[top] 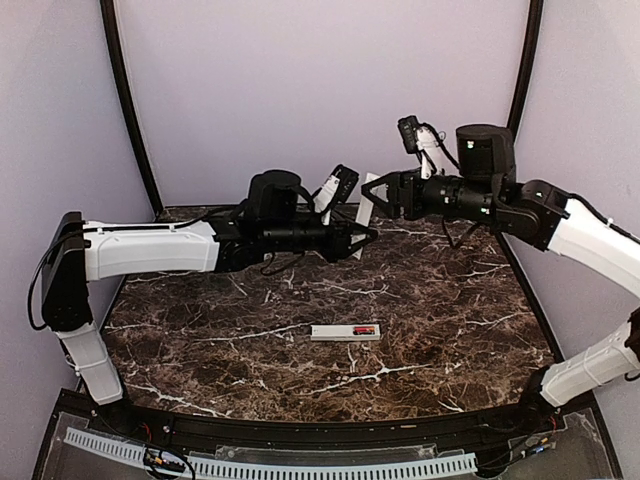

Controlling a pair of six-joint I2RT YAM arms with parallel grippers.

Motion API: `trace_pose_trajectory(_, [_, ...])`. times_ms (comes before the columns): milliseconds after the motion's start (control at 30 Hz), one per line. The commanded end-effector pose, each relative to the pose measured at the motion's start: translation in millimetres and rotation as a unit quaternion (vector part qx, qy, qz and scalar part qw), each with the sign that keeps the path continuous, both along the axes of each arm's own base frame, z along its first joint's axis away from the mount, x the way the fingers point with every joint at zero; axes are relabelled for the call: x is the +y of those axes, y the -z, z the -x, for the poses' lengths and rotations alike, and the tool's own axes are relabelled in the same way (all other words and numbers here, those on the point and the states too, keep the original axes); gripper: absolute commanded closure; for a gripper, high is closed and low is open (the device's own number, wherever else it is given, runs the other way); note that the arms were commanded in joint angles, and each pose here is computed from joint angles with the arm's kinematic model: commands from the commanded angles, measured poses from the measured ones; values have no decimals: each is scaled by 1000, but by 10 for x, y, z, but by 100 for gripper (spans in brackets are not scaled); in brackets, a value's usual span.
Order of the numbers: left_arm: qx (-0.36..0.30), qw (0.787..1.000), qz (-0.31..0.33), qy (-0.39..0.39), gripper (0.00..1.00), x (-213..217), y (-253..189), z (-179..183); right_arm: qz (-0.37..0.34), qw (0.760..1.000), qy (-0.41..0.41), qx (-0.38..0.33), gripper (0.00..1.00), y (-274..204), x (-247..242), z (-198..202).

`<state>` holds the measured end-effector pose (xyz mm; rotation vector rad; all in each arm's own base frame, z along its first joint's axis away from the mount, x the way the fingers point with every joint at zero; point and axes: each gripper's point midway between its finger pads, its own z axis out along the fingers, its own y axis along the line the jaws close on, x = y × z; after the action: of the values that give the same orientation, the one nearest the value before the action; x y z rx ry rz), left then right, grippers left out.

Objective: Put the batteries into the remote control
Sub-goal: Pass from the right arm to the left, then pass from the left arm to the right

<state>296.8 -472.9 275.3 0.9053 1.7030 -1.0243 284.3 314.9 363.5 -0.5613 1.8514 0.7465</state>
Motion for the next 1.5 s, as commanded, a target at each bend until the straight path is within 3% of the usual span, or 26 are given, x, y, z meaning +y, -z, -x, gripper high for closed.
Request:
trace_pose_trajectory(0, [-72, 993, 56, 75, 79, 128, -522, 369, -22, 980, -142, -137, 22, -436, -103, 447])
trace_pose_trajectory(167, [-91, 977, 90, 169, 79, 159, -682, 771, -51, 936, -282, -204, 2, -564, -101, 966])
trace_pose_trajectory(467, [-95, 956, 123, 247, 80, 166, -818, 1140, -73, 906, -376, -180, 4, -522, 91, 1114])
trace_pose_trajectory(733, [-97, 953, 128, 255, 80, 141, -839, 1190, -100, 891, -419, -142, 22, -435, 239, 1121])
trace_pose_trajectory(933, [-95, 953, 130, 256, 80, 135, -835, 1191, -104, 890, -423, -132, 53, -397, 287, 1091])
trace_pose_trajectory(1000, [-95, 953, 131, 257, 80, 135, -837, 1194, -104, 891, -423, -128, 59, -382, 299, 1076])
trace_pose_trajectory(1100, [-94, 953, 131, 257, 80, 128, -833, 1193, -103, 892, -423, -122, 60, -357, 327, 1060])
trace_pose_trajectory(1267, [-96, 952, 133, 258, 80, 122, -846, 1191, -103, 890, -428, -117, 51, -325, 383, 1053])
trace_pose_trajectory(1467, [-95, 952, 133, 259, 80, 121, -839, 1193, -108, 887, -435, -113, 68, -306, 428, 1051])
